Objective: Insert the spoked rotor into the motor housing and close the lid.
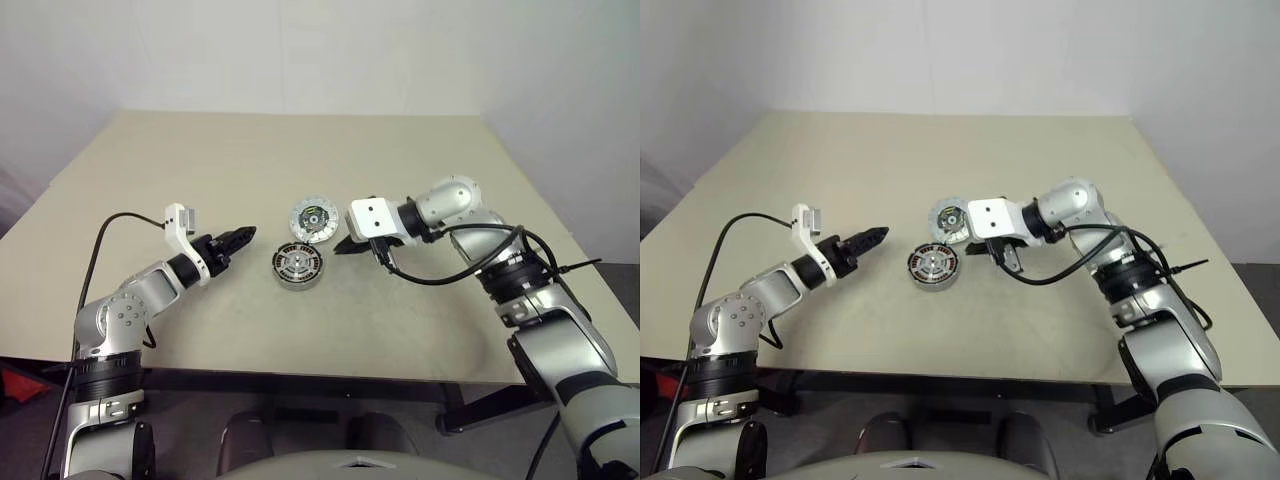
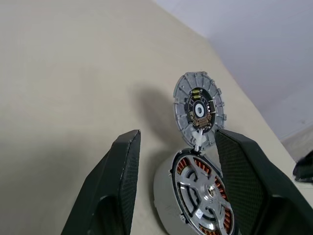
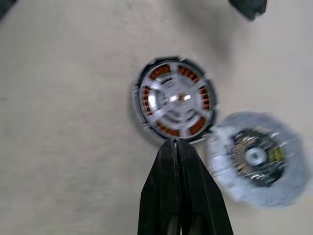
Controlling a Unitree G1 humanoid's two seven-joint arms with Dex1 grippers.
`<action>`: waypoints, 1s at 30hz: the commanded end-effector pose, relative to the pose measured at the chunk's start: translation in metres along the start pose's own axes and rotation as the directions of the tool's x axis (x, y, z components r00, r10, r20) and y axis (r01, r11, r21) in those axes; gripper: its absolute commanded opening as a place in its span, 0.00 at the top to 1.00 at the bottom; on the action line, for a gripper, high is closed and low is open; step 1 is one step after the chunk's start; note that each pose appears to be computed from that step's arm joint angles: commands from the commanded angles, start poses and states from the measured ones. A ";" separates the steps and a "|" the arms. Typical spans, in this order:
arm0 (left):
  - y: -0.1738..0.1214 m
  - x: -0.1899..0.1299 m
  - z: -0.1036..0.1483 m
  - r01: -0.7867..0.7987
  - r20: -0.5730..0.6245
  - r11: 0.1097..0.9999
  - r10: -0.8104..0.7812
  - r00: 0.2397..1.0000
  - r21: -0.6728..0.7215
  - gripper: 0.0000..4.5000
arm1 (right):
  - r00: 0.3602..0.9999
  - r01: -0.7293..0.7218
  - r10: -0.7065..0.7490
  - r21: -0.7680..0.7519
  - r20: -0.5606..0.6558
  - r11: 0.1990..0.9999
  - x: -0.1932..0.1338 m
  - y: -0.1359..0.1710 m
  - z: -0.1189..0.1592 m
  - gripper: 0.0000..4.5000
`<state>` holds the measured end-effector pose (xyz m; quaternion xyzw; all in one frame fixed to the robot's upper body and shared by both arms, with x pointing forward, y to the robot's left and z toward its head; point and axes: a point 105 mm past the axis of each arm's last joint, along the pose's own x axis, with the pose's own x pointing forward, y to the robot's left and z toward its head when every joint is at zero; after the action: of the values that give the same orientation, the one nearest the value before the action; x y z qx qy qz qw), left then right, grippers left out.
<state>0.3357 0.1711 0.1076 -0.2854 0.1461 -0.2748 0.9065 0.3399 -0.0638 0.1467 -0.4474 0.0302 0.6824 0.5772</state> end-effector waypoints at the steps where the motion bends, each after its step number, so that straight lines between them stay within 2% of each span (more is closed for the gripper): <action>1: -0.008 0.001 0.007 0.026 0.030 0.999 -0.027 0.999 0.030 0.43 | 1.000 -0.025 0.025 -0.087 -0.002 0.996 0.014 -0.006 0.008 1.00; 7: -0.005 -0.007 0.005 0.007 0.036 1.000 -0.008 0.999 0.030 0.43 | 0.998 -0.055 0.050 -0.114 -0.039 0.992 0.028 -0.003 0.000 1.00; 14: -0.005 -0.007 0.005 0.001 0.040 1.000 -0.002 0.999 0.028 0.43 | 0.993 -0.064 0.049 -0.144 -0.108 0.987 0.024 -0.005 -0.012 1.00; 18: -0.006 -0.004 0.004 0.005 0.039 1.000 -0.006 0.999 0.025 0.43 | 0.979 -0.060 0.036 -0.116 -0.203 0.991 0.019 -0.004 -0.034 1.00; 21: -0.006 -0.004 0.003 0.008 0.035 1.000 -0.008 0.999 0.024 0.43 | 0.973 -0.078 0.053 -0.102 -0.227 0.992 0.024 0.006 -0.044 1.00; 27: -0.005 -0.004 0.005 0.008 0.032 1.000 -0.009 0.999 0.026 0.43 | 0.985 -0.022 0.001 -0.123 -0.172 0.992 0.018 -0.008 -0.028 1.00; 30: -0.005 -0.004 0.005 0.009 0.032 1.000 -0.010 0.999 0.026 0.42 | 0.987 -0.054 0.031 -0.148 -0.158 0.988 0.015 -0.006 -0.019 0.87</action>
<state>0.3294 0.1725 0.1013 -0.2888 0.1488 -0.2654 0.9078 0.3557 -0.0672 0.1020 -0.5334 0.0719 0.6622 0.5214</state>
